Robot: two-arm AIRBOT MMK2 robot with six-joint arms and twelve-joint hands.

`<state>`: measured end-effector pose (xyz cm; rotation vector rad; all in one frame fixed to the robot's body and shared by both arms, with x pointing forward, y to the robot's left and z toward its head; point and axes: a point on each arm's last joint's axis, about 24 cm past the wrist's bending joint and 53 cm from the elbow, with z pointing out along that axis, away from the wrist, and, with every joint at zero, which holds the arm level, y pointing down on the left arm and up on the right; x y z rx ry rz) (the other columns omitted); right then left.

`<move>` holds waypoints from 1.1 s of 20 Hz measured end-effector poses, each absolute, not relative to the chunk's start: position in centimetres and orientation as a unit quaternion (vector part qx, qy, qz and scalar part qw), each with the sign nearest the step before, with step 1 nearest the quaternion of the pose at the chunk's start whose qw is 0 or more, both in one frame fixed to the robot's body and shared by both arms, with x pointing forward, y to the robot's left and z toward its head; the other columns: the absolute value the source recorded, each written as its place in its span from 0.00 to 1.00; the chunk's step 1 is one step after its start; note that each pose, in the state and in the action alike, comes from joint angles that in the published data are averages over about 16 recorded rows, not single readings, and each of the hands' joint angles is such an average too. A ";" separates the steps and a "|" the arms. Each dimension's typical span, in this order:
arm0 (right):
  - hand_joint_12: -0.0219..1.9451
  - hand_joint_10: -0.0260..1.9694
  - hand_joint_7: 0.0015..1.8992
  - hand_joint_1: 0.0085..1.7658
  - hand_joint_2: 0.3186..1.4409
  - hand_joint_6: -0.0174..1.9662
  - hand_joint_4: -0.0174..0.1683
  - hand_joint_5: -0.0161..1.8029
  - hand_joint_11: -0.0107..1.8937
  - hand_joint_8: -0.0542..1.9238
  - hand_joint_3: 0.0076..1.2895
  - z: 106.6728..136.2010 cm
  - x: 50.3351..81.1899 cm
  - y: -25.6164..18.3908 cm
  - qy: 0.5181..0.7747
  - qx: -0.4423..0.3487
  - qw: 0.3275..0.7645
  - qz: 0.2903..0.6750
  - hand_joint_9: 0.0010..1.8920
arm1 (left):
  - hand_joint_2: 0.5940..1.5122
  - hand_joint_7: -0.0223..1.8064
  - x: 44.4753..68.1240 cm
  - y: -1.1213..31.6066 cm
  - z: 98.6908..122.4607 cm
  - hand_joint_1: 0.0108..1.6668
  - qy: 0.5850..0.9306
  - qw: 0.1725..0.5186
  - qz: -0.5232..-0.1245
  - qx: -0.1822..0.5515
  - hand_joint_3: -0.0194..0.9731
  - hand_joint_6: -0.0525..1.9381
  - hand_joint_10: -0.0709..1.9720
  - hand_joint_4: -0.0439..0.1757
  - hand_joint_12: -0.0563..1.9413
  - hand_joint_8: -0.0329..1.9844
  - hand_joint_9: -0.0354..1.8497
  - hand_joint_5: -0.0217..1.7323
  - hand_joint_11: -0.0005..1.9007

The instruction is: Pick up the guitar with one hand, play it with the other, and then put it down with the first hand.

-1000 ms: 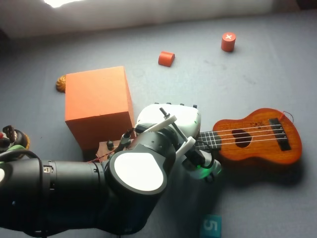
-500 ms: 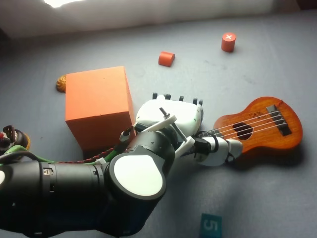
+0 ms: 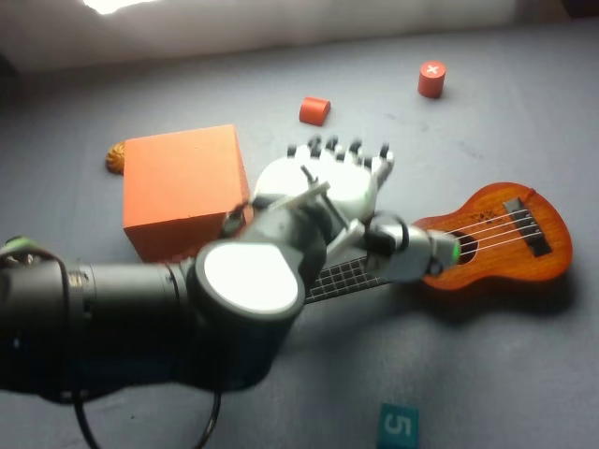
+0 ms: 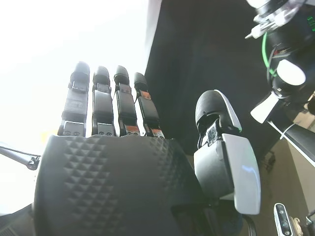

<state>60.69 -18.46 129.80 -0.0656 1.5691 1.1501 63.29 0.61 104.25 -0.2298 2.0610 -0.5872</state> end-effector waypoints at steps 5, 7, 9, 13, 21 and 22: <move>0.10 0.08 0.08 0.06 0.88 0.06 0.08 0.07 0.02 0.04 0.01 129.7 60.6 -18.4 0.667 -0.030 0.562 0.488 0.03 | 0.47 0.07 64.6 0.7 107.5 0.01 0.839 0.481 -0.241 -0.074 0.02 0.03 0.05 0.53 0.20 0.02 0.07 0.05 0.01; 0.16 0.11 0.09 0.06 0.88 0.07 0.09 0.08 0.02 0.04 0.01 129.7 60.6 -18.4 0.667 -0.031 0.562 0.488 0.03 | 0.48 0.10 65.0 0.9 108.9 0.01 0.839 0.483 -0.241 -0.070 0.02 0.03 0.08 0.48 0.27 0.03 0.10 0.09 0.01; 0.25 0.17 0.12 0.07 0.88 0.10 0.09 0.09 0.02 0.05 0.01 129.7 60.5 -18.3 0.667 -0.032 0.561 0.488 0.05 | 0.49 0.15 65.2 1.2 110.2 0.01 0.840 0.481 -0.242 -0.068 0.02 0.05 0.16 0.43 0.35 0.08 0.13 0.14 0.03; 0.47 0.37 0.17 0.08 0.88 0.25 0.09 0.13 0.04 0.21 0.01 129.7 60.4 -18.3 0.667 -0.034 0.561 0.489 0.09 | 0.53 0.27 65.4 1.9 113.0 0.01 0.840 0.480 -0.244 -0.065 0.02 0.15 0.36 0.34 0.58 0.25 0.24 0.26 0.09; 0.91 0.81 0.31 0.14 0.89 0.60 0.09 0.25 0.15 0.61 0.01 129.8 60.3 -18.2 0.666 -0.037 0.562 0.490 0.21 | 0.67 0.49 65.5 3.2 117.2 0.02 0.838 0.479 -0.252 -0.070 0.02 0.44 0.79 0.21 0.96 0.62 0.45 0.47 0.29; 0.94 0.85 0.32 0.15 0.89 0.64 0.09 0.26 0.16 0.66 0.01 129.8 60.3 -18.2 0.666 -0.037 0.562 0.490 0.23 | 0.68 0.50 65.5 3.2 117.6 0.02 0.837 0.480 -0.253 -0.070 0.02 0.48 0.83 0.21 0.97 0.67 0.47 0.48 0.32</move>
